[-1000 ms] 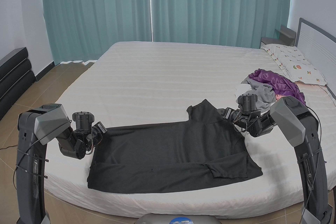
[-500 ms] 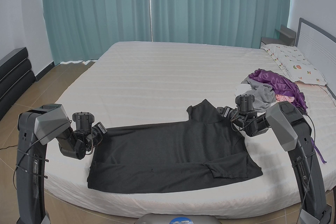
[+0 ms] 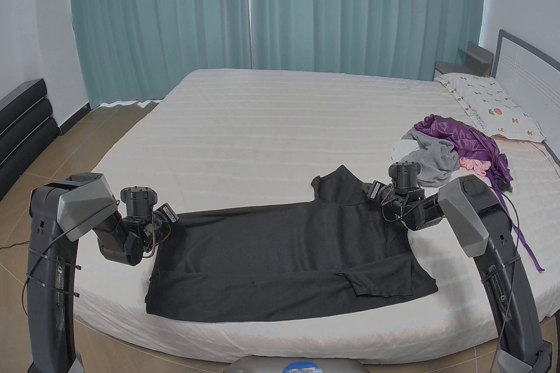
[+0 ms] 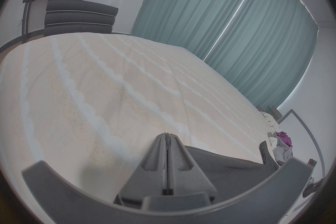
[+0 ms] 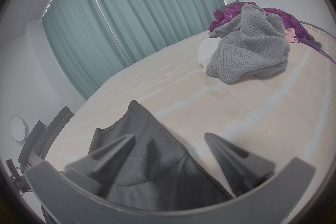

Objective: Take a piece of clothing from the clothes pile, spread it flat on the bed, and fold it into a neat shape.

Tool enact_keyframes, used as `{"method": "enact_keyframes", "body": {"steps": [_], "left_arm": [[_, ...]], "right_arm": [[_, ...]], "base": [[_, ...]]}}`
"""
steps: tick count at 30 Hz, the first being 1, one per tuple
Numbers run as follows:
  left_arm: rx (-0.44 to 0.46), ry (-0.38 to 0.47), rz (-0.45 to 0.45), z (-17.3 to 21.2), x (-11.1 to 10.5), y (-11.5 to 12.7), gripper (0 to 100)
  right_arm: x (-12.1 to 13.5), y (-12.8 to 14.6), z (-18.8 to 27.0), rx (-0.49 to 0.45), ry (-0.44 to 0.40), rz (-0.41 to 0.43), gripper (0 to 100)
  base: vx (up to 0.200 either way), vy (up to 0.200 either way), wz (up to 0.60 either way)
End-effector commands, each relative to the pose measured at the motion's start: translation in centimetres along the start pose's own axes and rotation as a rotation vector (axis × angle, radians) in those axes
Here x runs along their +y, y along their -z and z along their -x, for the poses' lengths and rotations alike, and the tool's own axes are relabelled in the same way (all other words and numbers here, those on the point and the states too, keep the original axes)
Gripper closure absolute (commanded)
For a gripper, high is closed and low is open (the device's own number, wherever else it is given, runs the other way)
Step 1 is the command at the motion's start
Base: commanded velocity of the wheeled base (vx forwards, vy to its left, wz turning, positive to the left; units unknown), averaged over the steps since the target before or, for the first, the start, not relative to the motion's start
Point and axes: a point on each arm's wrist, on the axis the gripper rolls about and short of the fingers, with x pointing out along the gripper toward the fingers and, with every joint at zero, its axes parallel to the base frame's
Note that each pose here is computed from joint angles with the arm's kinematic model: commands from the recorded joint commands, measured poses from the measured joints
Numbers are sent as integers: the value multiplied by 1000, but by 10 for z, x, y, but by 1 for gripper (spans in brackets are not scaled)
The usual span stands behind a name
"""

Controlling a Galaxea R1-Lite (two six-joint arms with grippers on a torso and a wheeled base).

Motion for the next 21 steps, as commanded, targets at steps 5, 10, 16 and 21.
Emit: {"method": "enact_keyframes", "body": {"steps": [5,10,16,21], "left_arm": [[-7,5,0,1,-1,-2,100],[-20,10,-4,3,-4,-5,100],[-35,18,-2,6,-7,-10,100],[-45,25,1,13,-10,-16,100]], "right_arm": [[0,0,-3,-22,15,-2,100],[4,-7,1,-43,30,-52,100],[9,-16,12,-39,30,-74,100],[15,-22,25,-37,24,-131,100]], "base": [[0,0,0],[0,0,0],[0,0,0],[0,0,0]]}}
